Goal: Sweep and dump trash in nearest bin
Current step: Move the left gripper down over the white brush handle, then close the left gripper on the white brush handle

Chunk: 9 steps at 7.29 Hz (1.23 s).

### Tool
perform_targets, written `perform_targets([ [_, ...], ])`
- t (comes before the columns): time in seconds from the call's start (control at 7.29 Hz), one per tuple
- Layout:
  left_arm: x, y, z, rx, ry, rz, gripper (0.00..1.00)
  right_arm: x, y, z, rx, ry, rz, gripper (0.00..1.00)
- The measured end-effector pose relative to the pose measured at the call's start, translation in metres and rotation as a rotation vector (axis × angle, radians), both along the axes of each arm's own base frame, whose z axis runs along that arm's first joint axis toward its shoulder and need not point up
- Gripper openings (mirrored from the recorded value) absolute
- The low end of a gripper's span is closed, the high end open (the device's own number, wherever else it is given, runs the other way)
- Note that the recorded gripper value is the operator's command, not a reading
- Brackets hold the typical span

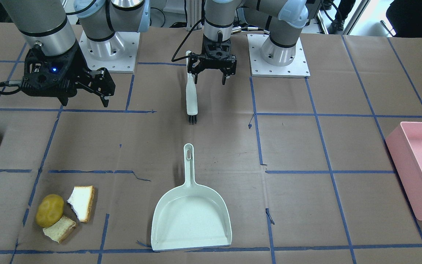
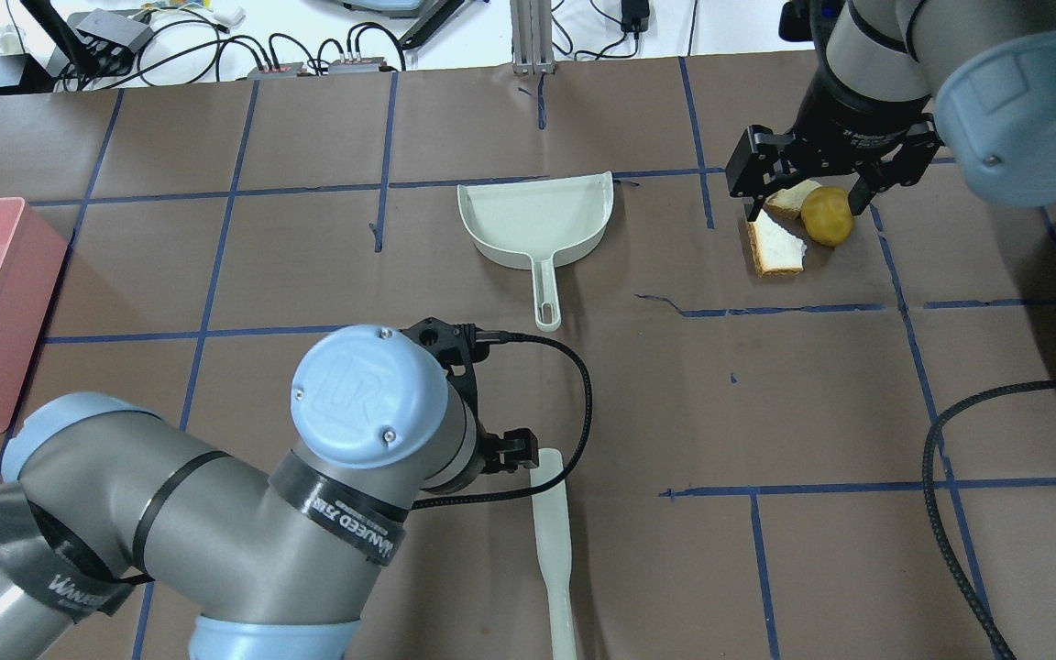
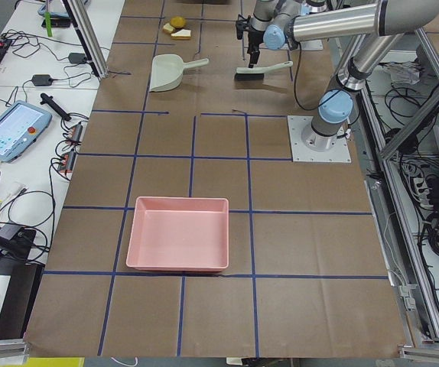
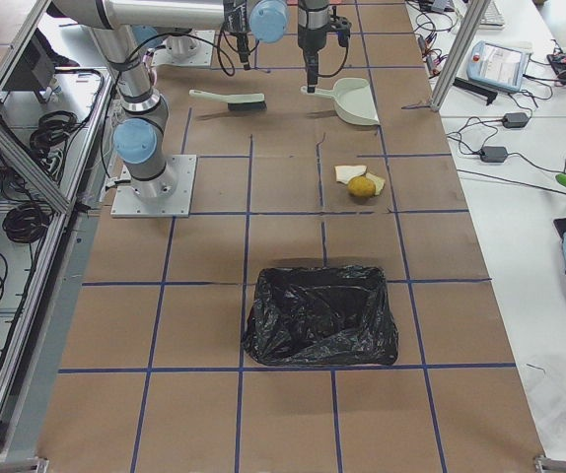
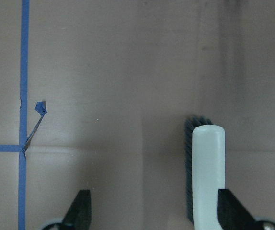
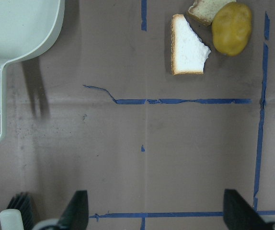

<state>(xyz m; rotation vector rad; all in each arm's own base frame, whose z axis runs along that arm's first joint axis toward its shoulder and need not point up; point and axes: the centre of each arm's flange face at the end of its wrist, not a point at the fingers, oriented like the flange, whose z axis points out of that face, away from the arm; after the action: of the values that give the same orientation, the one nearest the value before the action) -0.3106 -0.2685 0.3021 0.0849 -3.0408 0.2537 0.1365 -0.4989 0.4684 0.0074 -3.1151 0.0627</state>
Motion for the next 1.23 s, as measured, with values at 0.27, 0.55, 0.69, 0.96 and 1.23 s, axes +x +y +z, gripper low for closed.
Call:
perform_targets([
  [0.27,-0.009,0.02,-0.016,-0.04,0.03,-0.023,0.99,0.0,0.0,0.0,0.0,0.0,0.0,1.0],
  [0.55,-0.023,0.032,-0.026,-0.06,0.05,-0.062,0.99,0.001,0.0,0.0,0.0,-0.001,0.001,1.0],
  [0.69,-0.038,0.041,-0.034,-0.085,0.071,-0.095,0.99,0.001,0.0,0.0,0.0,-0.001,0.001,1.0],
  [0.96,-0.06,0.064,-0.049,-0.137,0.053,-0.14,0.99,0.0,0.0,0.0,0.0,-0.002,0.0,1.0],
  [1.23,-0.062,0.085,-0.061,-0.143,0.014,-0.082,0.99,0.0,0.0,0.0,0.0,-0.003,0.0,1.0],
])
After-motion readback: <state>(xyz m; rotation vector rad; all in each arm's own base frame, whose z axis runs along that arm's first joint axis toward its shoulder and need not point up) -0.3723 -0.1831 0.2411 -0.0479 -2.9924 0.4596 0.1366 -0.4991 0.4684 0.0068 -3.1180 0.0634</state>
